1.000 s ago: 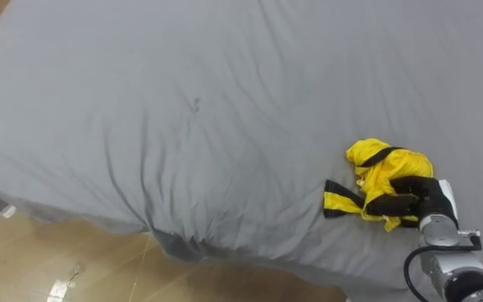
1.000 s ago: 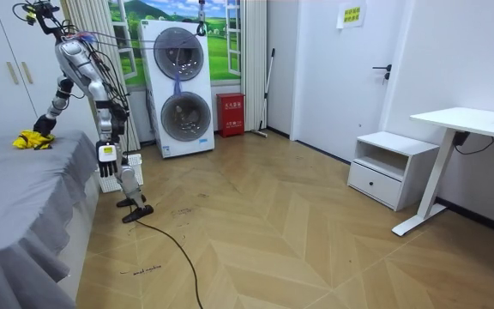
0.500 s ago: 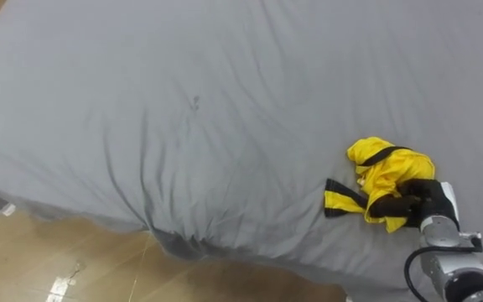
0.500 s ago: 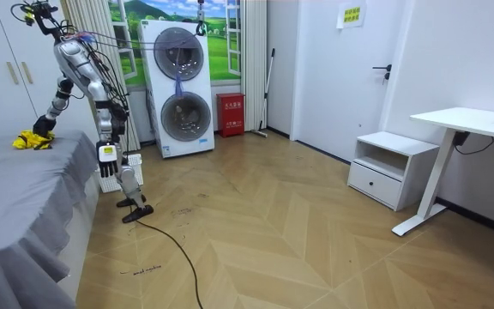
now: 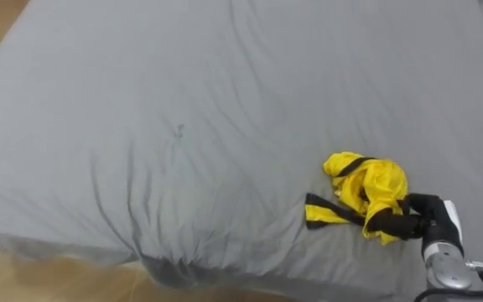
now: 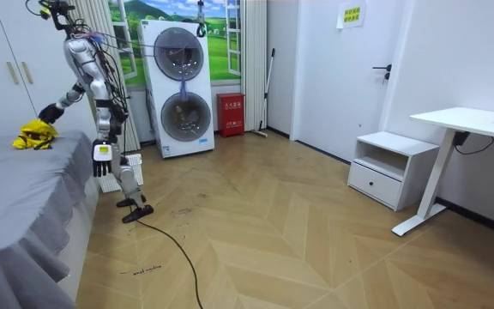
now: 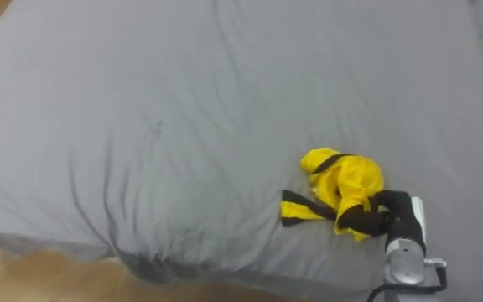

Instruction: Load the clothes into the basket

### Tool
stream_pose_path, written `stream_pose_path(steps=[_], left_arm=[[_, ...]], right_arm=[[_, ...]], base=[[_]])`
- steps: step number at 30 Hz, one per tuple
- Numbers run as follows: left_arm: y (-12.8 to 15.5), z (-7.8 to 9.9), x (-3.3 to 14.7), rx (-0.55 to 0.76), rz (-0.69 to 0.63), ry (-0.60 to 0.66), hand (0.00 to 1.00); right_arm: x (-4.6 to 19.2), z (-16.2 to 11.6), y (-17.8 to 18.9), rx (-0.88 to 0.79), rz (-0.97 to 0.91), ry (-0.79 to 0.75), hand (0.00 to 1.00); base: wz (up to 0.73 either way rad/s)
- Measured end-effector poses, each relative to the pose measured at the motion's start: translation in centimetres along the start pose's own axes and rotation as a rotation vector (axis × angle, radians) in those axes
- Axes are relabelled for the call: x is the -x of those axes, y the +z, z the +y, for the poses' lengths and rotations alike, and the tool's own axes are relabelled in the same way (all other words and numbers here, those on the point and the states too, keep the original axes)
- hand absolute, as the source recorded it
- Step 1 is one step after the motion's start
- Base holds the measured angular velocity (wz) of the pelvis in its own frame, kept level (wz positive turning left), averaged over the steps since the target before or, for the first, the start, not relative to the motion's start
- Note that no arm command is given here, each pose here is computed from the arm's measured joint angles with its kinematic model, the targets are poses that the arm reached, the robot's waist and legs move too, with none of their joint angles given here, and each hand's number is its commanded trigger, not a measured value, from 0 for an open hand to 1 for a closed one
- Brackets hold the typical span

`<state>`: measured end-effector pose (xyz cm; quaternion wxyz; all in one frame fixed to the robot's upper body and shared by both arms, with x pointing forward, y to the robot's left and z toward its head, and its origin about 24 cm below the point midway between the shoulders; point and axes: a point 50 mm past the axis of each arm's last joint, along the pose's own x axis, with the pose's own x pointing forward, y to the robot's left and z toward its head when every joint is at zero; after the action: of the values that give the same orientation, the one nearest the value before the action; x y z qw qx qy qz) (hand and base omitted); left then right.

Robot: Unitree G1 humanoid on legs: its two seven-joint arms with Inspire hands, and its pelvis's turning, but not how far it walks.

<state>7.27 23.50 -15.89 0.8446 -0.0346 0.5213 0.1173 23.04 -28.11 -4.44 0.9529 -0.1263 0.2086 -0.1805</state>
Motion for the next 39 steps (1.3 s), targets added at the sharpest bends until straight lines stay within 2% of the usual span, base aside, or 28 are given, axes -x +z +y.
stream_pose_path(steps=[6, 21, 31, 39], left_arm=[[-1.0, 0.5, 0.3, -0.006, 0.032, 0.019, 0.0], [-0.3, 0.6, 0.0, -0.065, 0.055, 0.043, 0.0], [-2.4, 1.5, 0.6, -0.125, 0.146, 0.108, 0.0], [-3.9, 1.9, 1.1, -0.123, 0.227, 0.13, 0.0]], right_arm=[[1.2, -1.3, 3.4, -0.093, -0.173, -0.027, 1.0], [3.6, -6.0, 5.1, -0.116, -0.289, -0.164, 1.0], [4.7, -8.5, 4.9, -0.095, -0.271, -0.257, 1.0], [5.3, -8.8, 3.1, -0.083, -0.194, -0.269, 1.0]], base=[[-0.23], [-0.46], [-0.4], [-0.32]])
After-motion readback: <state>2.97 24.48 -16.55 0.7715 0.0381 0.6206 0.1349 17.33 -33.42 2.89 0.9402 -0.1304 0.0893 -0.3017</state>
